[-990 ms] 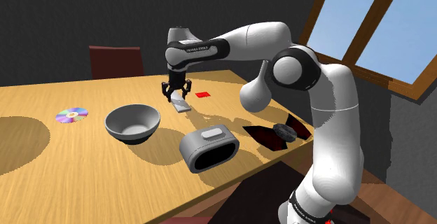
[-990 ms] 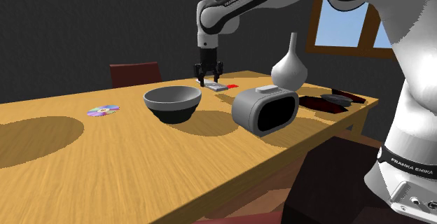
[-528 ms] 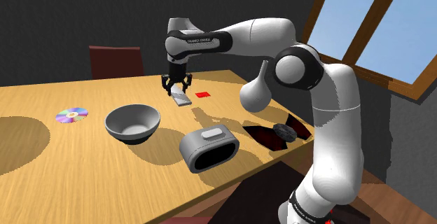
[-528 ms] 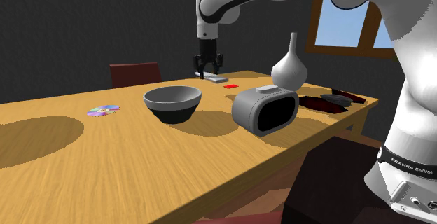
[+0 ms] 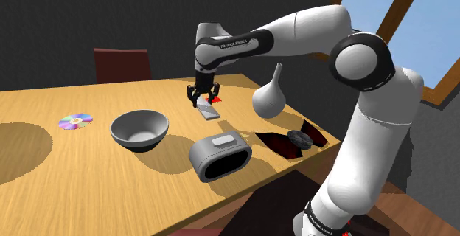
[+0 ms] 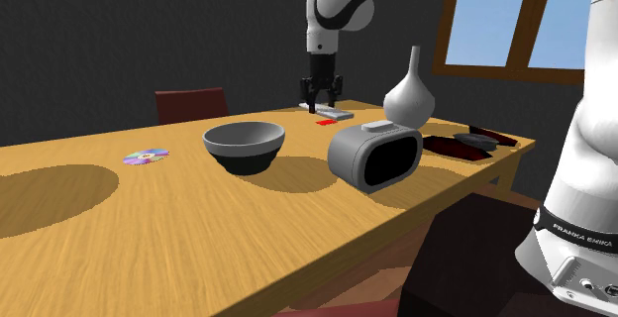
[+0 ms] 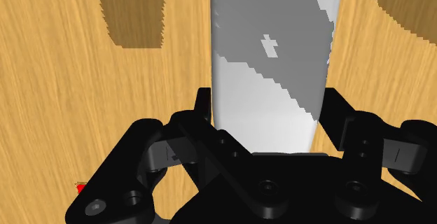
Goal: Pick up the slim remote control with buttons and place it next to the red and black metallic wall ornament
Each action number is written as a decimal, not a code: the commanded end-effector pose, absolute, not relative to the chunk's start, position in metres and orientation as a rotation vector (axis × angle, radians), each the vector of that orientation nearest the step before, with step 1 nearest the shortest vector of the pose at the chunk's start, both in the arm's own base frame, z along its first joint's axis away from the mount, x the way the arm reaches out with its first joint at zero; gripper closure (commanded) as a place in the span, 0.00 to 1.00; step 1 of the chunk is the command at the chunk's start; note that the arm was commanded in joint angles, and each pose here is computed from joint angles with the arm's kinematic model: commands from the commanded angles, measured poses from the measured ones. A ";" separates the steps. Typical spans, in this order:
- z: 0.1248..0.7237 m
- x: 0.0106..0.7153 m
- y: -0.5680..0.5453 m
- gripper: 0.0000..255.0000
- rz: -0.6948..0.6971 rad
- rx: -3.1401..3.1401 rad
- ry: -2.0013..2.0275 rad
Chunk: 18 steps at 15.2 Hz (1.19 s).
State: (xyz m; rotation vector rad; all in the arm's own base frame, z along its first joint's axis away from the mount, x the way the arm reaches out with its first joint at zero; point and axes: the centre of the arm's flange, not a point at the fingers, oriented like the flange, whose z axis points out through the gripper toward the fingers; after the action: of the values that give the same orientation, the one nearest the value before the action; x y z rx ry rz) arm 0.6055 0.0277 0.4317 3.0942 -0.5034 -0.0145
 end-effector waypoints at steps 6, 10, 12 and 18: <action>0.433 0.517 0.007 1.00 -0.014 3.094 -0.504; 0.433 0.465 -0.004 1.00 -0.014 3.094 -0.504; 0.433 0.439 -0.010 1.00 -0.014 3.094 -0.504; 0.429 0.378 -0.023 1.00 -0.014 3.094 -0.504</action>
State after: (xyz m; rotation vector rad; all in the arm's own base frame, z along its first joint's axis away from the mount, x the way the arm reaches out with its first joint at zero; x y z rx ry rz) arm 0.3848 -0.0229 0.4308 3.0940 -0.5045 -0.0141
